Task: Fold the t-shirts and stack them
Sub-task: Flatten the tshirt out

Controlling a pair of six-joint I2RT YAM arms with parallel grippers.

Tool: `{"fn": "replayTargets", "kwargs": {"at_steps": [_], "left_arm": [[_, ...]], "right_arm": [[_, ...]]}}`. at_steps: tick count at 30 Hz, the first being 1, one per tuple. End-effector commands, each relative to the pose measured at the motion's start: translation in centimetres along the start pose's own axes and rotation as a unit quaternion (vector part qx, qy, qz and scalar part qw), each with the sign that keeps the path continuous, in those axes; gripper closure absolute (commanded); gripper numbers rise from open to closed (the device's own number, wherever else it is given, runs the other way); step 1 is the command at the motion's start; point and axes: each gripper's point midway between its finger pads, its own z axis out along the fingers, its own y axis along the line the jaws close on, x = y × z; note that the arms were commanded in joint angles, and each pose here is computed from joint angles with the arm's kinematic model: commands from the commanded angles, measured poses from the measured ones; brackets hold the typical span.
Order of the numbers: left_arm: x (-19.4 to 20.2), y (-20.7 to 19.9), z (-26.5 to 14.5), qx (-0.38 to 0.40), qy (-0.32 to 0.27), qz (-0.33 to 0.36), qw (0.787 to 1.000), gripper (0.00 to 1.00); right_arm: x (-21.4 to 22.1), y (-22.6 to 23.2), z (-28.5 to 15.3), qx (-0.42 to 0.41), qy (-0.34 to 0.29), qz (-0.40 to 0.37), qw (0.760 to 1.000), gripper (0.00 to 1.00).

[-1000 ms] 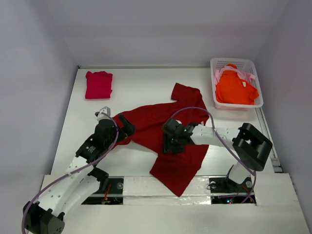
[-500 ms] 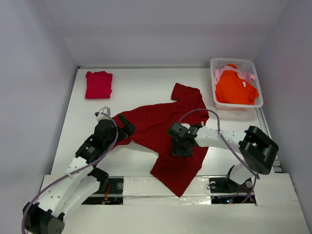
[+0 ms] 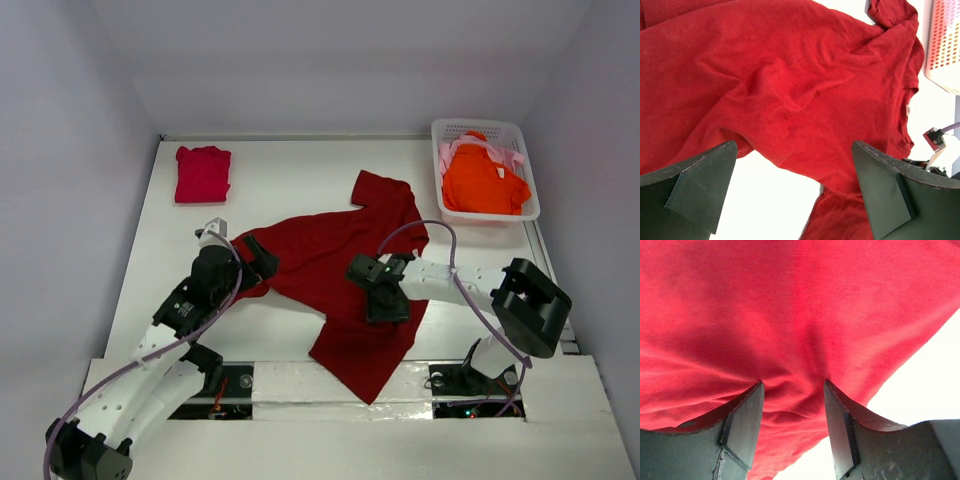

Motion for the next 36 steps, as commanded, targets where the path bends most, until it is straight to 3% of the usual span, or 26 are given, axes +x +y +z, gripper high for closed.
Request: {"fn": "replayTargets", "kwargs": {"at_steps": [1, 9, 21, 33, 36], "left_arm": [[-2.0, -2.7, -0.7, 0.045, -0.024, 0.008, 0.999, 0.01], [-1.7, -2.6, -0.4, 0.047, -0.018, 0.013, 0.999, 0.01], [-1.8, -2.4, 0.0, 0.039, -0.022, 0.020, 0.999, 0.01], [-2.8, -3.2, 0.9, 0.044, -0.033, 0.036, 0.998, 0.01], [-2.5, -3.1, 1.3, 0.041, -0.028, 0.037, 0.998, 0.01]], "right_arm": [[-1.5, -1.7, -1.9, 0.041, -0.040, 0.019, 0.998, 0.43], [-2.6, -2.0, -1.1, 0.084, -0.054, 0.005, 0.995, 0.44], [-4.3, 2.5, 0.9, 0.031, -0.065, -0.013, 0.997, 0.46], [-3.2, 1.1, 2.9, 0.067, -0.053, -0.009, 0.996, 0.46], [-3.1, 0.8, 3.1, 0.077, -0.053, 0.005, 0.996, 0.50]]}}
